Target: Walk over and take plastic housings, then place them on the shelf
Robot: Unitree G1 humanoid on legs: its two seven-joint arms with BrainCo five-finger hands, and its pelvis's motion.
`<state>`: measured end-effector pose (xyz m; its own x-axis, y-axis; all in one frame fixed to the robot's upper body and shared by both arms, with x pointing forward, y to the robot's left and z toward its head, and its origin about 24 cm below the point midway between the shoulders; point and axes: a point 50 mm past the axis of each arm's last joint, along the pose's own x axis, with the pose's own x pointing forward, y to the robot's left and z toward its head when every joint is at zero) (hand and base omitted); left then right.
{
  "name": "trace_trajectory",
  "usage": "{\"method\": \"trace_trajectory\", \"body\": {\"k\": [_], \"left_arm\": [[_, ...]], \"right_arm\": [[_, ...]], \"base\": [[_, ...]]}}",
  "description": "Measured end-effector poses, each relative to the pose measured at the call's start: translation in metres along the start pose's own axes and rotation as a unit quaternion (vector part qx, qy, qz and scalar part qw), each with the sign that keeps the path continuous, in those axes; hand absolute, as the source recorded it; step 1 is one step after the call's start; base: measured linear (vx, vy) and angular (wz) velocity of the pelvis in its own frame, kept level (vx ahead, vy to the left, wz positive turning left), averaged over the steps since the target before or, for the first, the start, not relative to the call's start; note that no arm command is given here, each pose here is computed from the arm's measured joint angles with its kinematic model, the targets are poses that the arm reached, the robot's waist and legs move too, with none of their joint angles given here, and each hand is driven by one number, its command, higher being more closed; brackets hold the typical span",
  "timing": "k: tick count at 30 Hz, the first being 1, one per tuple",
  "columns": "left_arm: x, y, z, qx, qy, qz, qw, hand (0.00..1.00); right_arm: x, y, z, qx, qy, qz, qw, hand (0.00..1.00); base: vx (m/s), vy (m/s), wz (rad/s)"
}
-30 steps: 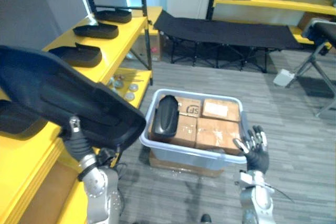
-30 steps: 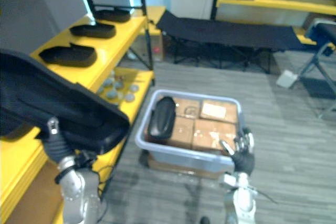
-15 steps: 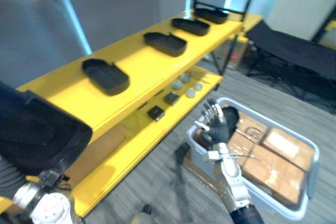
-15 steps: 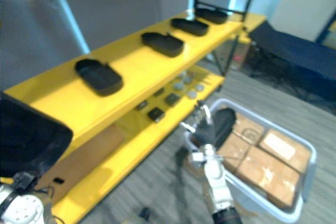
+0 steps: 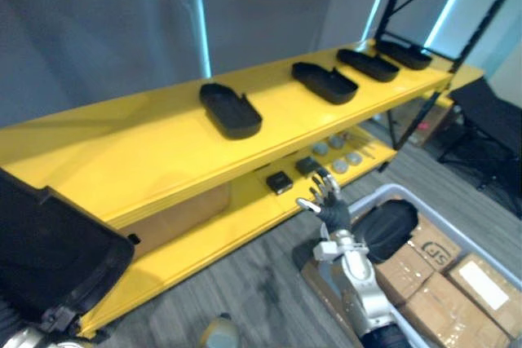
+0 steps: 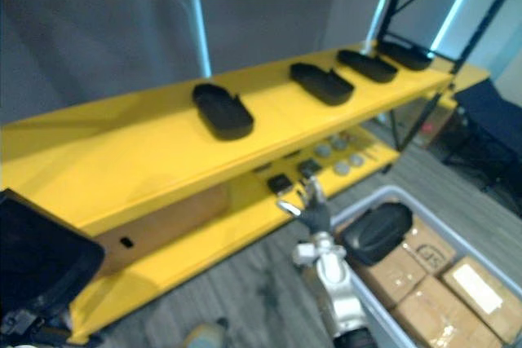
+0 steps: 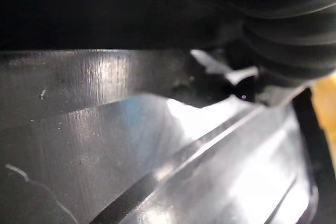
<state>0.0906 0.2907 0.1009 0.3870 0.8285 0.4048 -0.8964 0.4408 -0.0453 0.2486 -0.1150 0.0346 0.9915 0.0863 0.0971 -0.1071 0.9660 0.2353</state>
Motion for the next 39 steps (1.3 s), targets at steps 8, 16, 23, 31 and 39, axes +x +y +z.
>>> {"method": "trace_trajectory", "body": {"k": [8,16,23,31,39], "left_arm": [[0.021,-0.075,0.034,-0.072,-0.117,-0.234,0.963,1.0],[0.006,-0.079,0.019,-0.07,-0.065,-0.286,0.953,1.0],[-0.016,-0.067,0.002,-0.066,0.006,-0.285,0.956,1.0],[0.0,-0.066,0.01,-0.069,-0.033,-0.261,0.962,1.0],[0.02,-0.079,0.022,-0.078,-0.075,-0.253,0.961,1.0]], "right_arm": [[-0.021,-0.035,0.009,-0.036,-0.023,-0.049,0.998,0.0],[-0.007,-0.033,0.027,-0.053,-0.071,0.005,0.996,0.0],[-0.018,-0.035,0.018,-0.063,-0.049,0.015,0.997,0.0],[-0.02,-0.028,0.021,-0.05,-0.076,0.016,0.996,0.0],[-0.008,-0.029,0.043,-0.046,-0.144,0.007,0.989,0.0]], "base": [[-0.02,-0.009,0.64],[-0.03,-0.03,-0.27],[-0.13,-0.01,-0.02],[0.08,0.103,0.19],[0.25,0.121,0.39]]}}
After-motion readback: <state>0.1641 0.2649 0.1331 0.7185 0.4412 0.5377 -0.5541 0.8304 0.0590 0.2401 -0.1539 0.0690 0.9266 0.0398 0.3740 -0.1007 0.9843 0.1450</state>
